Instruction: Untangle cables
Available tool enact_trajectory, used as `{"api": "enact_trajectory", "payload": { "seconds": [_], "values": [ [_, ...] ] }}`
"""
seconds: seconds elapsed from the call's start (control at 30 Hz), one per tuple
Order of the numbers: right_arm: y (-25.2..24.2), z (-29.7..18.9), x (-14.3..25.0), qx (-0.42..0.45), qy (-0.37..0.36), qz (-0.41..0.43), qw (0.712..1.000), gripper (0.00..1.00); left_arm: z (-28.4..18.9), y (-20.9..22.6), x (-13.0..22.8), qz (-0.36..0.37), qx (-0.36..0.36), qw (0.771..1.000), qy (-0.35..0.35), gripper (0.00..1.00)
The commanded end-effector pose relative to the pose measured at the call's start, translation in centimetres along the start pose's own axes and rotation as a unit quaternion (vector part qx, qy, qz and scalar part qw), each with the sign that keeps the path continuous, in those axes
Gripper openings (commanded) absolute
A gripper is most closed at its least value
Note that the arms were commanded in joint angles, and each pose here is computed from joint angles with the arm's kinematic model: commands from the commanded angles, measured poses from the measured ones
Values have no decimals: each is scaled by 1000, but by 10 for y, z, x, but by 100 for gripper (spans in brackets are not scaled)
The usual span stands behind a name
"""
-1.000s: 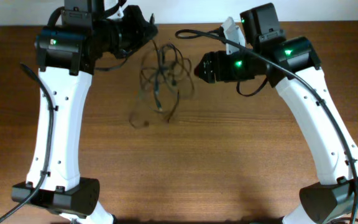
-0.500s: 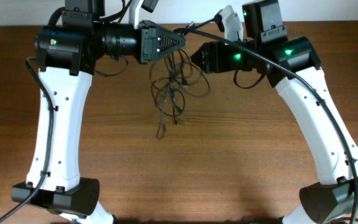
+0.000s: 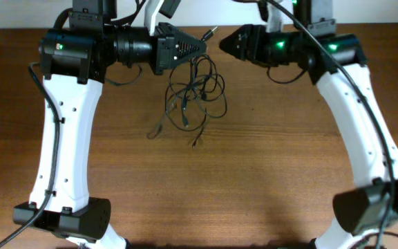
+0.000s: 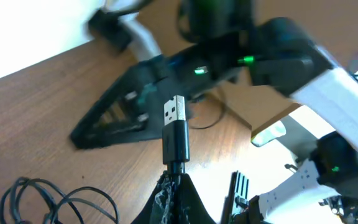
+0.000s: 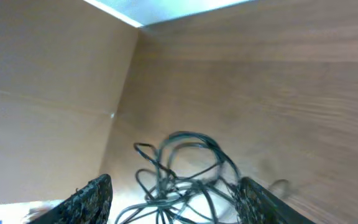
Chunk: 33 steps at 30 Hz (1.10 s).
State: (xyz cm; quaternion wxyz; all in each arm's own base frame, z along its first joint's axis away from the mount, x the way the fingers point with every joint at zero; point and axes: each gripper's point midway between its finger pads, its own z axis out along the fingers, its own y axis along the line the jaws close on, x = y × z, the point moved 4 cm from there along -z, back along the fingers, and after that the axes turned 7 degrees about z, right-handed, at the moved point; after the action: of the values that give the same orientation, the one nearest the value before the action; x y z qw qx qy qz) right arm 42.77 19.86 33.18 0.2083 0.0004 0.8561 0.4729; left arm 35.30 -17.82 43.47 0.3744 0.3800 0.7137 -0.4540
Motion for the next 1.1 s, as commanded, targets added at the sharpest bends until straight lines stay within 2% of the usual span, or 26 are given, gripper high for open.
{"api": "enact_trajectory", "payload": {
  "seconds": [0.0,0.1,0.2,0.33,0.5,0.73,0.97,1.0,1.07],
  "values": [
    [6,29,15,-53,60,21,997,64,7,-15,-3,43,26,999,-2,0],
    [6,34,23,-48,74,30,996,64,8,-13,-2,43,18,999,2,0],
    [-11,35,32,3,81,61,995,64,8,-13,-2,43,17,999,2,0],
    [-21,33,42,29,98,38,994,64,8,-13,-2,43,17,999,2,0],
    [-23,26,71,17,168,-1,986,63,8,-12,-3,45,16,999,1,0],
    [-45,33,94,96,193,12,976,53,6,-11,-13,37,16,999,-18,0],
    [-88,48,101,177,171,69,967,37,-16,2,-34,5,8,998,-64,0],
    [-93,49,103,183,170,72,966,32,-20,5,-37,2,3,997,-71,0],
    [-99,49,106,193,172,74,963,16,-33,14,-43,1,-15,996,-88,0]
  ]
}}
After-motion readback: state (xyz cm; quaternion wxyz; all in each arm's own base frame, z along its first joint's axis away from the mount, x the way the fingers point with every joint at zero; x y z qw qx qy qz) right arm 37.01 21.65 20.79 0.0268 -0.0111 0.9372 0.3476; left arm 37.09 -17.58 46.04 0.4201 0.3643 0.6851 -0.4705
